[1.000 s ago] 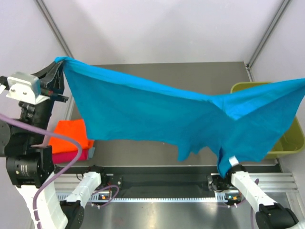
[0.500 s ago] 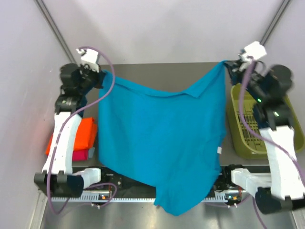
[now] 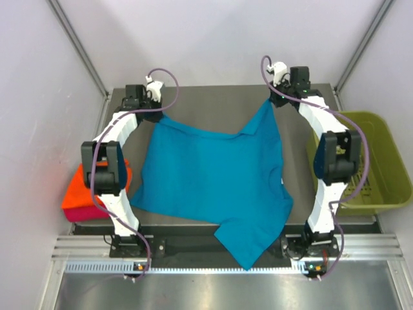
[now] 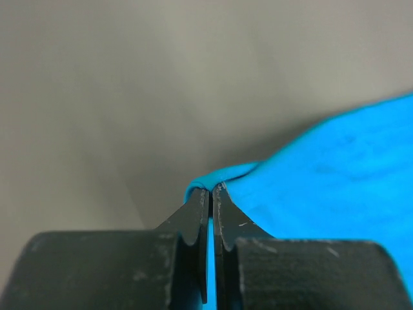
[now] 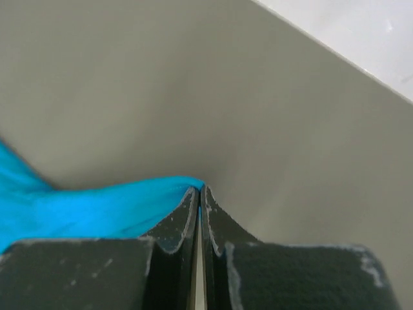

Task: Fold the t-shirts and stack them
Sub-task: Flatten the tshirt out

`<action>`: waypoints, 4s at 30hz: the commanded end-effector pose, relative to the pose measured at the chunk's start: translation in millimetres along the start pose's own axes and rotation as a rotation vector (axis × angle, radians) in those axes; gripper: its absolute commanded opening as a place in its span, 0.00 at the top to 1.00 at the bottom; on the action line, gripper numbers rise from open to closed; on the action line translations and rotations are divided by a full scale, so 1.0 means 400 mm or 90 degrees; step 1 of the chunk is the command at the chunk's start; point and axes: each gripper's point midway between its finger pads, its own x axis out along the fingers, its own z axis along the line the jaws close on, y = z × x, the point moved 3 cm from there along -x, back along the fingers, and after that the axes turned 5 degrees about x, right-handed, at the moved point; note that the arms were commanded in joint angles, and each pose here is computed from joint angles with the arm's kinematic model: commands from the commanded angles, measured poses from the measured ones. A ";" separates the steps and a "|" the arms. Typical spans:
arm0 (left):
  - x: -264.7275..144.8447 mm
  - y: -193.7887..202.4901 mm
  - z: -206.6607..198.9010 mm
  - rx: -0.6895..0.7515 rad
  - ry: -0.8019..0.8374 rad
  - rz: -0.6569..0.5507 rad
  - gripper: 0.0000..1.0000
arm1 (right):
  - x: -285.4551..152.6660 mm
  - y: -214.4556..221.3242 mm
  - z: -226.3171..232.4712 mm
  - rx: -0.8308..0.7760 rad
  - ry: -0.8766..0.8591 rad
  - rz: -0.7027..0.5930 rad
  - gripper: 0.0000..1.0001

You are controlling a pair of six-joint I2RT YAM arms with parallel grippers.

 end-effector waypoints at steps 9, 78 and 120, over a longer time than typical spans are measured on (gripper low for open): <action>0.121 -0.125 0.111 -0.017 -0.070 -0.052 1.00 | 0.249 -0.159 -0.147 -0.039 0.135 -0.072 1.00; 0.261 -0.018 0.252 -0.257 -0.134 -0.041 1.00 | 0.249 -0.205 -0.088 -0.021 0.171 -0.123 1.00; 0.075 -0.186 0.319 -0.102 -0.205 -0.045 1.00 | 0.259 -0.325 -0.025 -0.031 0.091 -0.230 1.00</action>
